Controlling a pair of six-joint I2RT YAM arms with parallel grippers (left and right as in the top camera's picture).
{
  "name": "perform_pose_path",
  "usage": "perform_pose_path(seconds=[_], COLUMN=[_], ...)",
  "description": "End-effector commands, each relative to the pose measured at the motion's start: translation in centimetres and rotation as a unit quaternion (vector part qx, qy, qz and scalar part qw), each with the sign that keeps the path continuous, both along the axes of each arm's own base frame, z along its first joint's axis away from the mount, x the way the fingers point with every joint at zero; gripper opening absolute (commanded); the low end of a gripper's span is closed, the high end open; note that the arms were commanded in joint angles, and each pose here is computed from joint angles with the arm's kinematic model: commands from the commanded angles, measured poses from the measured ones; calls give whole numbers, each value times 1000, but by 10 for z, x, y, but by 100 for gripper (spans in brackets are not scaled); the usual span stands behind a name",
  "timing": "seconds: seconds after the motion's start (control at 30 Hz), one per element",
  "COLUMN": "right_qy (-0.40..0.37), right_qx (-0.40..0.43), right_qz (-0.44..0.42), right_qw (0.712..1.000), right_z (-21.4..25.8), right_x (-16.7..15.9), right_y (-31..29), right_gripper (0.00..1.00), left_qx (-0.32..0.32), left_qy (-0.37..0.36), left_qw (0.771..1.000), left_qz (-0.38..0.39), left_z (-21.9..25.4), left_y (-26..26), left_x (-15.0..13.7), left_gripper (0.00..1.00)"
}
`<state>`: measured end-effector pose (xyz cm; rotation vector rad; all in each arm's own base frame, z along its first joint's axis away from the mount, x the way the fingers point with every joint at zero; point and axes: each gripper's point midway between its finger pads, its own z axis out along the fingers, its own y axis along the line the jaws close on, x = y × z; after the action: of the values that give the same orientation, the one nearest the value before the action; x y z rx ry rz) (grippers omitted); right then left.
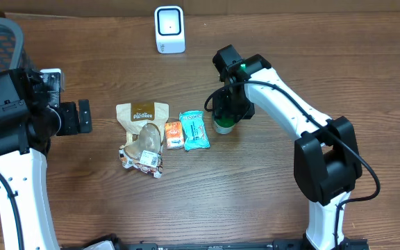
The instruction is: Scan the item barcode
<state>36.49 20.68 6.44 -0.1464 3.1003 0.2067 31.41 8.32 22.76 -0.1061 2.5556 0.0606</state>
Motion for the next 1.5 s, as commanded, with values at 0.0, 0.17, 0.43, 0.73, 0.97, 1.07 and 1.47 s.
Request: perform_pose_path(seconds=[0.0, 0.17, 0.43, 0.73, 0.97, 1.07, 1.47], right_qy=[-61, -96, -128, -147, -134, -132, -170], right_qx=[-7, -29, -40, -9, -4, -4, -15], right_qz=[106, 326, 603, 698, 723, 723, 505], right_qw=[992, 940, 787, 701, 677, 678, 846], right_z=[25, 32, 32, 33, 30, 30, 63], right_x=[24, 27, 25, 18, 11, 10, 44], right_y=[-3, -4, 1, 13, 10, 9, 16], right_gripper=[46, 45, 53, 65, 73, 75, 100], left_qx=[0, 0, 0, 0, 0, 0, 0], left_qy=[-7, -7, -7, -7, -7, -7, -7], left_qw=[1000, 1000, 1000, 1000, 1000, 1000, 1000], left_qz=[7, 7, 7, 7, 7, 7, 7], left_z=[5, 5, 5, 5, 5, 5, 5], left_y=[1, 1, 1, 1, 1, 1, 1], left_x=[1, 1, 1, 1, 1, 1, 1], left_gripper=[100, 100, 100, 99, 100, 100, 100])
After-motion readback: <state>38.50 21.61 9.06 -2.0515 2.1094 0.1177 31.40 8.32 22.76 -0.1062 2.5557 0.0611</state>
